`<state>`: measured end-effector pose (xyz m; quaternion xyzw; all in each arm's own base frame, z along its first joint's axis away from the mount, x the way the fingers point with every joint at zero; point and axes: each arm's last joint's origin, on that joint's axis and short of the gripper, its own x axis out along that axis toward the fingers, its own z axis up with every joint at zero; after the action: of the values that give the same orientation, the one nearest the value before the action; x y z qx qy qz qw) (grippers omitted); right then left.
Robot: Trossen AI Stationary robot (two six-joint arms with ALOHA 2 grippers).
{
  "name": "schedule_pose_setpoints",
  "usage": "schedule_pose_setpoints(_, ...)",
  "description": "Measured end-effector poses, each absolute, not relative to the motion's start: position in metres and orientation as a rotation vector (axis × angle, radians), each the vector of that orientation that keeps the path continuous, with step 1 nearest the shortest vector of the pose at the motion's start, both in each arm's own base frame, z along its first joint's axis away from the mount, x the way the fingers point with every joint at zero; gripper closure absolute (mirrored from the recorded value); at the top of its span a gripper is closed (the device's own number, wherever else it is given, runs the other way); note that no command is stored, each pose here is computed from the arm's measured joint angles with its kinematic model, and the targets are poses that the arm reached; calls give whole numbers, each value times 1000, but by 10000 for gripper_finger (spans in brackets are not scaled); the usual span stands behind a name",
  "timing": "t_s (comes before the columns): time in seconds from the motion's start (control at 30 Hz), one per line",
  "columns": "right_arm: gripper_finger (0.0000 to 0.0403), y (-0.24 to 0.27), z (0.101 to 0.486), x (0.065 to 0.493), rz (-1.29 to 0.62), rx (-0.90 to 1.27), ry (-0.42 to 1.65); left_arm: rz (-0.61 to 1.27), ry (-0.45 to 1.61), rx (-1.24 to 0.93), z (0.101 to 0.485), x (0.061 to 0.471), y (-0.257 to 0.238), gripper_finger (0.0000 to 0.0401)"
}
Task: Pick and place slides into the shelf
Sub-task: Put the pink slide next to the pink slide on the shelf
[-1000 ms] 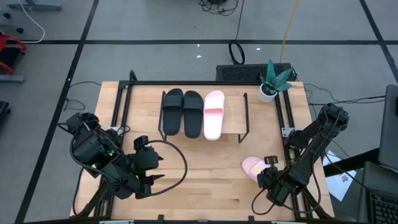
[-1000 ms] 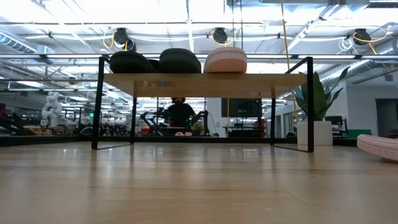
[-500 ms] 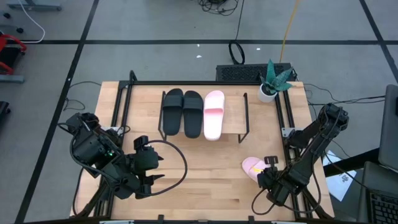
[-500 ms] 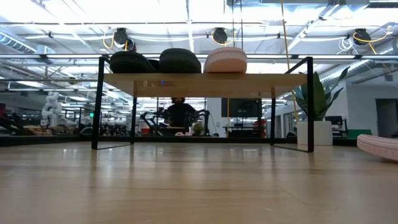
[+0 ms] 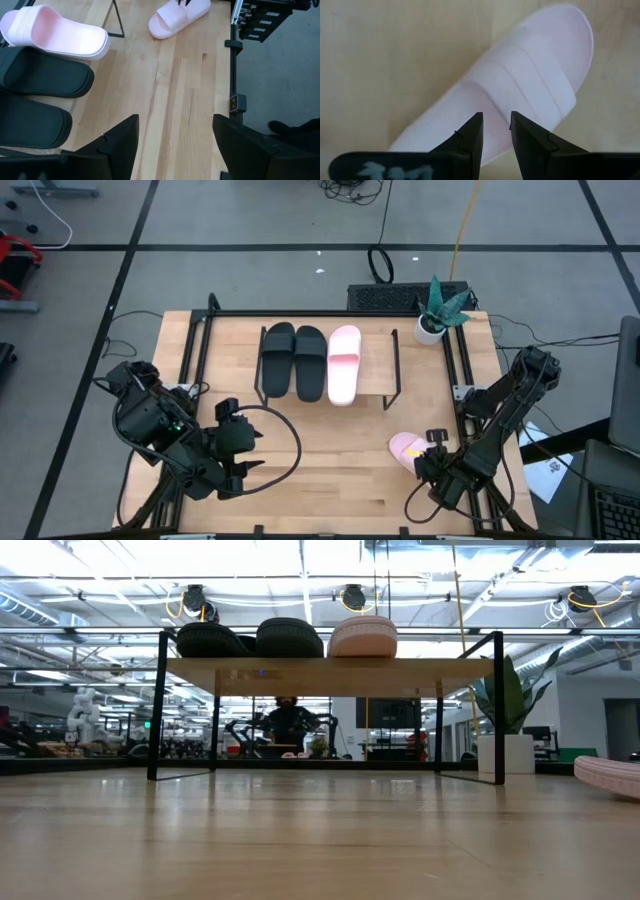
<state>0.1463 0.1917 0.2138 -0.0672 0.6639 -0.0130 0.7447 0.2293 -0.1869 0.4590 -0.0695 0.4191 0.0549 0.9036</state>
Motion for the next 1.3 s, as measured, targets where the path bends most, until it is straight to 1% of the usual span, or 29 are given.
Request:
schedule_pose_setpoints(0.17, 314, 187, 203, 143, -73, -136, 1472, 114, 866, -145, 459, 229, -187, 148)
schedule_pose_setpoints(0.47, 314, 185, 201, 144, -102, -191, 1416, 115, 866, -147, 459, 229, -187, 148)
schedule_pose_setpoints(0.67, 314, 185, 201, 144, -93, -197, 1410, 119, 866, -154, 459, 229, -187, 148)
schedule_pose_setpoints(0.9, 314, 191, 201, 148, -38, -139, 1388, 120, 865, -156, 459, 229, -187, 148)
schedule_pose_setpoints(1.3, 314, 192, 188, 150, -108, -227, 1411, 120, 865, -156, 459, 229, -187, 148)
